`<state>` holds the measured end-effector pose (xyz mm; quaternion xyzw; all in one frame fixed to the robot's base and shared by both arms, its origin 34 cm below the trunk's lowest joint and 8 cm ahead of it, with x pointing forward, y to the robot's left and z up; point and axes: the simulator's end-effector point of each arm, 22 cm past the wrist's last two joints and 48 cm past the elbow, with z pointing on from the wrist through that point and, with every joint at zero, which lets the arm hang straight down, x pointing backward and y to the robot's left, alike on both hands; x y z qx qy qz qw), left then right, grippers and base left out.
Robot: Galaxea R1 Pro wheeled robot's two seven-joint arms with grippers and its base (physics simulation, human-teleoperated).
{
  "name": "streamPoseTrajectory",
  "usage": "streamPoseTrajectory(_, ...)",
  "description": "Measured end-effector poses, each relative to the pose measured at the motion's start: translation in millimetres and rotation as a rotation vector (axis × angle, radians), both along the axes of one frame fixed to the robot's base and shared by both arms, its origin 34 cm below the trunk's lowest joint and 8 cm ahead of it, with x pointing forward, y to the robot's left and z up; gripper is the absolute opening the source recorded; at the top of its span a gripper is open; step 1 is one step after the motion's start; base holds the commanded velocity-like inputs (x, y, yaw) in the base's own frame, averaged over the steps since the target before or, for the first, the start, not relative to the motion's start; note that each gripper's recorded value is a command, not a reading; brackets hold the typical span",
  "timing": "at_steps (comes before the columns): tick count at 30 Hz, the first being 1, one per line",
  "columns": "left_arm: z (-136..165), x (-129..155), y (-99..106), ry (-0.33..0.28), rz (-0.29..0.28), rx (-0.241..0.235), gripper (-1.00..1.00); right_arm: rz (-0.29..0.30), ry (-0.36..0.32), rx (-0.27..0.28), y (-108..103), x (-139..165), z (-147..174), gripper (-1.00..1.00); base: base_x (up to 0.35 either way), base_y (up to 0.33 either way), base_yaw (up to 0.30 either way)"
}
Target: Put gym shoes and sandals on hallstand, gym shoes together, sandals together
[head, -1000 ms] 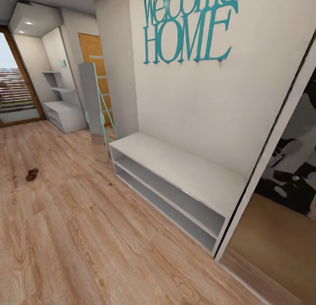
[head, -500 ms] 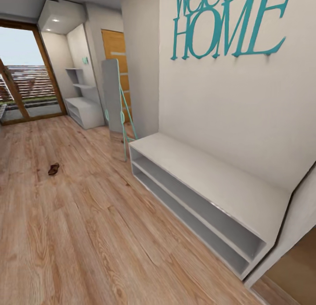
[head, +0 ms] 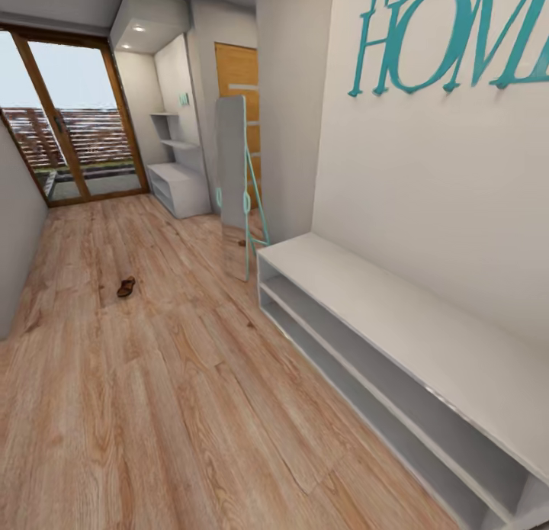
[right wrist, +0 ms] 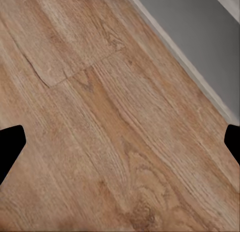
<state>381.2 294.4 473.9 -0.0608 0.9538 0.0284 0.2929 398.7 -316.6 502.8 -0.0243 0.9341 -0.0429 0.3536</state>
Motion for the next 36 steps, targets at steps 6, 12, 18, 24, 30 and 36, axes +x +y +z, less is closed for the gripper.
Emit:
streamPoseTrajectory(6, -1.3, -1.9, 0.8, 0.005, 0.000, 0.001, 1.00, 0.000, 0.007, 0.000, 0.0, -2.2, -1.8, 1.00, 0.335, 0.018, 0.212)
streamPoseTrajectory(12, -2.9, -4.2, 1.2, 0.011, 0.000, 0.002, 1.00, 0.000, 0.014, 0.000, 0.0, -4.4, -3.5, 1.00, 0.338, 0.001, 0.210)
streamPoseTrajectory(18, -4.5, -6.6, 1.2, 0.018, 0.000, 0.002, 1.00, 0.000, 0.021, 0.000, 0.0, -6.7, -5.3, 1.00, 0.338, 0.021, 0.210)
streamPoseTrajectory(24, -6.1, -9.1, 1.3, 0.025, 0.000, 0.002, 1.00, 0.000, 0.028, 0.000, 0.0, -8.9, -7.0, 1.00, 0.339, 0.083, 0.210)
streamPoseTrajectory(30, -7.7, -11.6, 1.3, 0.032, 0.001, 0.002, 1.00, 0.000, 0.034, 0.000, 0.1, -11.2, -8.8, 1.00, 0.338, 0.131, 0.210)
streamPoseTrajectory(36, -9.3, -14.0, 1.4, 0.039, 0.001, 0.003, 1.00, 0.000, 0.041, 0.000, 0.1, -13.5, -10.5, 1.00, 0.336, 0.163, 0.209)
